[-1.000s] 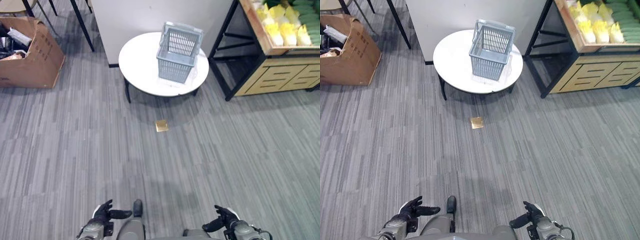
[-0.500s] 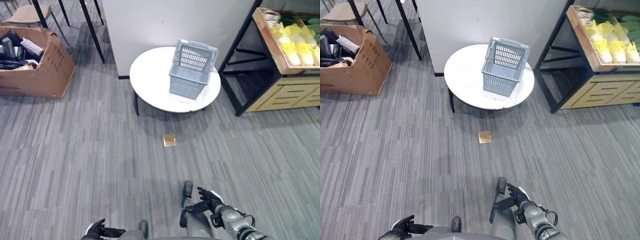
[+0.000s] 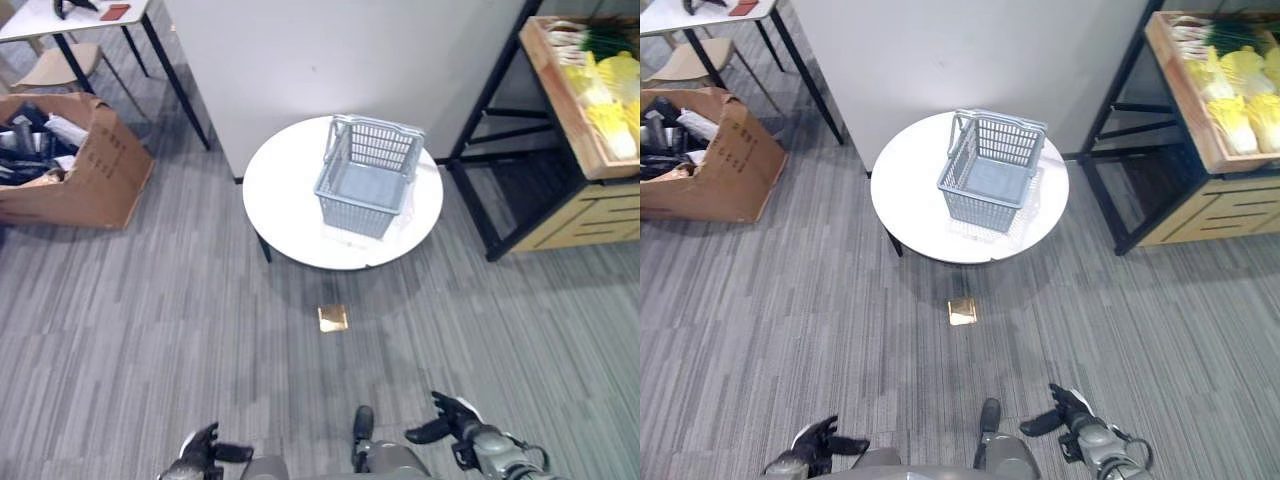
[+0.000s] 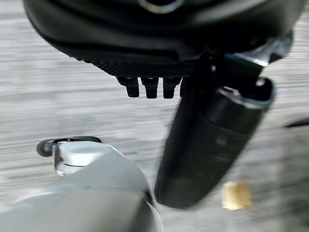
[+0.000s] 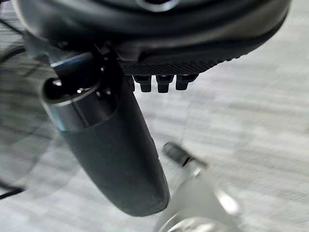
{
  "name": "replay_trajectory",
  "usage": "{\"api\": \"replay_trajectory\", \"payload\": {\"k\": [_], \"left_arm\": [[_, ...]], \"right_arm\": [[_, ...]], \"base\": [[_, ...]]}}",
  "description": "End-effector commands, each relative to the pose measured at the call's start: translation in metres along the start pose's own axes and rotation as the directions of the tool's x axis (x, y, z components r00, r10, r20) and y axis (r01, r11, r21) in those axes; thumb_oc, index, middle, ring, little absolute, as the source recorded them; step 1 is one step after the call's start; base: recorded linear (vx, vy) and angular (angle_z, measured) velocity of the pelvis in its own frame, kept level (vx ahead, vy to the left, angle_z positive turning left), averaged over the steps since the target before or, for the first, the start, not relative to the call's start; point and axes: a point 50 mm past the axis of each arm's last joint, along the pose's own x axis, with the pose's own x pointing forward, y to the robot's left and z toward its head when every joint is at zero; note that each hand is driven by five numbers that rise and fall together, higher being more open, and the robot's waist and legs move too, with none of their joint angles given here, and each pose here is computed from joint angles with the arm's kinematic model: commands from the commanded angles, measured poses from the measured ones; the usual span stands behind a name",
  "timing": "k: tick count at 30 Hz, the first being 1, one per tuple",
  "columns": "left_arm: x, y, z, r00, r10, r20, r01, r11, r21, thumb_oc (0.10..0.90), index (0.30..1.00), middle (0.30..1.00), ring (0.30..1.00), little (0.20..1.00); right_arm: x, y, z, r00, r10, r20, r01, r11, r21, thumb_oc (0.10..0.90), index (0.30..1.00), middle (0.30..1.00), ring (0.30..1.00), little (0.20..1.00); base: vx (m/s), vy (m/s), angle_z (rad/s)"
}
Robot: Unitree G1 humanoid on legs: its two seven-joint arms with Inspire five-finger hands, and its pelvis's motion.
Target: Get the vegetables into the basket
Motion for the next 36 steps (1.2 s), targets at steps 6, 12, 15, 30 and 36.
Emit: {"api": "replay_trajectory", "payload": {"k": [6, 12, 15, 30, 36], "left_arm": [[-0.003, -0.003, -0.014, 0.999, 0.007, -0.036, -0.007, 1.0, 0.021, 0.9, 1.0, 1.0, 1.0, 1.0], [-0.007, 0.005, -0.031, 0.995, 0.011, -0.101, -0.003, 0.997, 0.073, 0.9, 1.0, 1.0, 1.0, 1.0], [-0.008, 0.01, -0.034, 0.993, 0.009, -0.114, 0.002, 0.995, 0.102, 0.9, 1.0, 1.0, 1.0, 1.0], [-0.009, 0.03, -0.031, 0.991, 0.069, -0.118, -0.059, 0.994, 0.088, 0.9, 1.0, 1.0, 1.0, 1.0], [-0.012, 0.024, -0.043, 0.987, 0.06, -0.15, -0.053, 0.997, 0.054, 0.9, 1.0, 1.0, 1.0, 1.0]], "right_arm": [[-0.002, -0.008, -0.003, 0.999, -0.037, 0.017, 0.037, 0.999, 0.0, 0.9, 1.0, 1.0, 1.0, 1.0], [-0.003, 0.003, -0.015, 1.0, -0.008, -0.015, 0.008, 0.999, 0.042, 0.9, 1.0, 1.0, 1.0, 1.0], [-0.002, 0.008, -0.01, 1.0, 0.015, 0.002, -0.015, 0.999, 0.041, 0.9, 1.0, 1.0, 1.0, 1.0], [0.003, 0.029, 0.036, 0.985, 0.076, 0.152, -0.084, 0.995, 0.051, 0.9, 1.0, 1.0, 1.0, 1.0], [0.003, 0.027, 0.028, 0.99, 0.071, 0.124, -0.078, 0.996, 0.054, 0.9, 1.0, 1.0, 1.0, 1.0]], "base": [[0.29, 0.161, -0.21], [0.27, 0.319, -0.45], [0.14, 0.325, -0.05], [0.1, 0.082, -0.15], [0.12, -0.186, 0.31]]}}
